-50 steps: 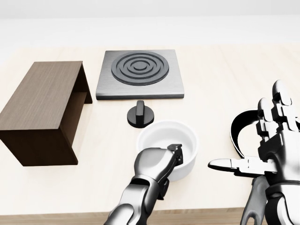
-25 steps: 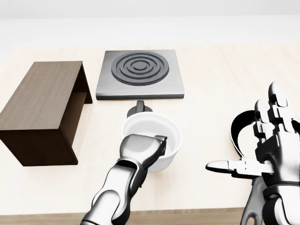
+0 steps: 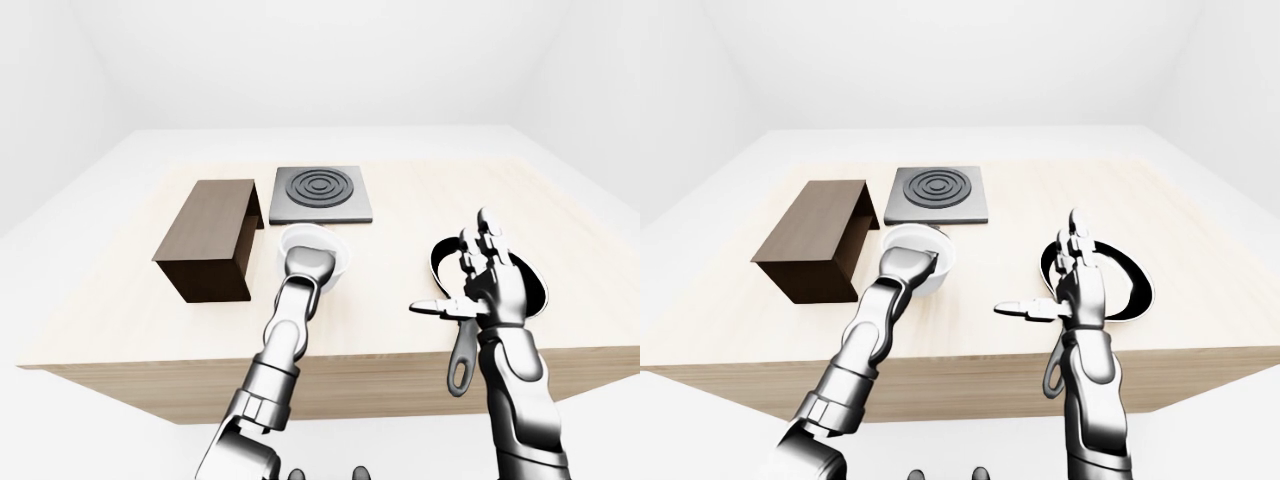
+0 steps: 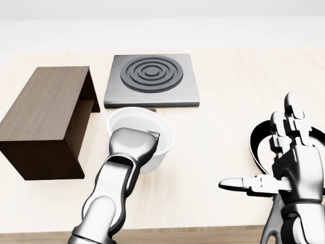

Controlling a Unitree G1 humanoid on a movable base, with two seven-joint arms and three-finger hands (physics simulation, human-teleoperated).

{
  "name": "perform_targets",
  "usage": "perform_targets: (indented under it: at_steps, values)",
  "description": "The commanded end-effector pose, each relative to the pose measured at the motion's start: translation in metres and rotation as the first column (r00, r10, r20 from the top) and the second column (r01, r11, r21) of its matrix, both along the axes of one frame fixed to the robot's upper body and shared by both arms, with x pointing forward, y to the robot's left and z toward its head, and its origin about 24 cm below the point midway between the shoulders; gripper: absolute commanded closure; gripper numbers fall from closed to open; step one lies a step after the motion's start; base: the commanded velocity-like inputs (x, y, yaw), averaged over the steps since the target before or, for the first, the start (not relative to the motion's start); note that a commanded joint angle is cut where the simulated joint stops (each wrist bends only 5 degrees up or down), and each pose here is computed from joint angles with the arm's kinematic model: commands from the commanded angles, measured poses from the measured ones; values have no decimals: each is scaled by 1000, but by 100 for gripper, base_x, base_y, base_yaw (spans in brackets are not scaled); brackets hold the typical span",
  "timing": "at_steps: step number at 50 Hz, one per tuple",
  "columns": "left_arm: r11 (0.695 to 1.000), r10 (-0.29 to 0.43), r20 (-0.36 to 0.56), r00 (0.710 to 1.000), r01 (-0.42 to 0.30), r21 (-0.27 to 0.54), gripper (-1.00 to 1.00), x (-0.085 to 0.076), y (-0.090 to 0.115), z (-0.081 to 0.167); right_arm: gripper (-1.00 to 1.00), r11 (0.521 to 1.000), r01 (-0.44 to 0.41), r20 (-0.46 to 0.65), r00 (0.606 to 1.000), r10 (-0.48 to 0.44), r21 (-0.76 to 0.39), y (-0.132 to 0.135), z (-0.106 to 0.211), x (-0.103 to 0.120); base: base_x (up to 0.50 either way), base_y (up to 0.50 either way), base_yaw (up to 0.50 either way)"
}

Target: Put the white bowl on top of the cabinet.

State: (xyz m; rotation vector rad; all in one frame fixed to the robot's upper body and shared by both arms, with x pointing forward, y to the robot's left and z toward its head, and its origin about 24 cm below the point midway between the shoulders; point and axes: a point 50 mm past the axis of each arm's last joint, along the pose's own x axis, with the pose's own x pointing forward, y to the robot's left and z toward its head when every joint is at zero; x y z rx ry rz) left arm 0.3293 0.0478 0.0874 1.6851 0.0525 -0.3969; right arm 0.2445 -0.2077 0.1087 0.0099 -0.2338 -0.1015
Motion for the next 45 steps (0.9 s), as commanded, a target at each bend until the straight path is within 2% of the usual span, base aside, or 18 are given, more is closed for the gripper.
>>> perform_targets:
  at_steps: [1, 2, 9, 20, 34, 44, 45]
  values:
    - [998, 42, 88, 995, -46, 40, 100, 2, 10, 25, -100, 1000, -5, -9, 1000, 5, -4, 2, -2, -1, 0, 0, 0]
    - [995, 63, 98, 993, -69, 67, 100, 3, 14, 36, -100, 1000, -5, -7, 1000, 5, -4, 2, -2, -1, 0, 0, 0]
    - [991, 98, 130, 987, -108, 74, 100, 6, 21, 55, -100, 1000, -7, -6, 1000, 7, -6, 2, -2, -2, 0, 0, 0]
    - [996, 77, 279, 957, -64, -55, 100, 5, 20, 92, -100, 1000, -11, -13, 1000, 11, -9, 4, -3, -2, 0, 0, 0]
    - [995, 90, 316, 945, -75, -60, 100, 2, 25, 107, -100, 1000, -18, -21, 1000, 17, -12, 7, -5, -3, 0, 0, 0]
    - [994, 110, 318, 942, -101, -47, 100, 4, 31, 112, -100, 1000, -21, -22, 1000, 20, -14, 8, -5, -4, 0, 0, 0]
    - [992, 125, 324, 938, -119, -36, 100, 5, 36, 116, -100, 1000, -23, -25, 999, 23, -15, 9, -6, -4, 0, 0, 0]
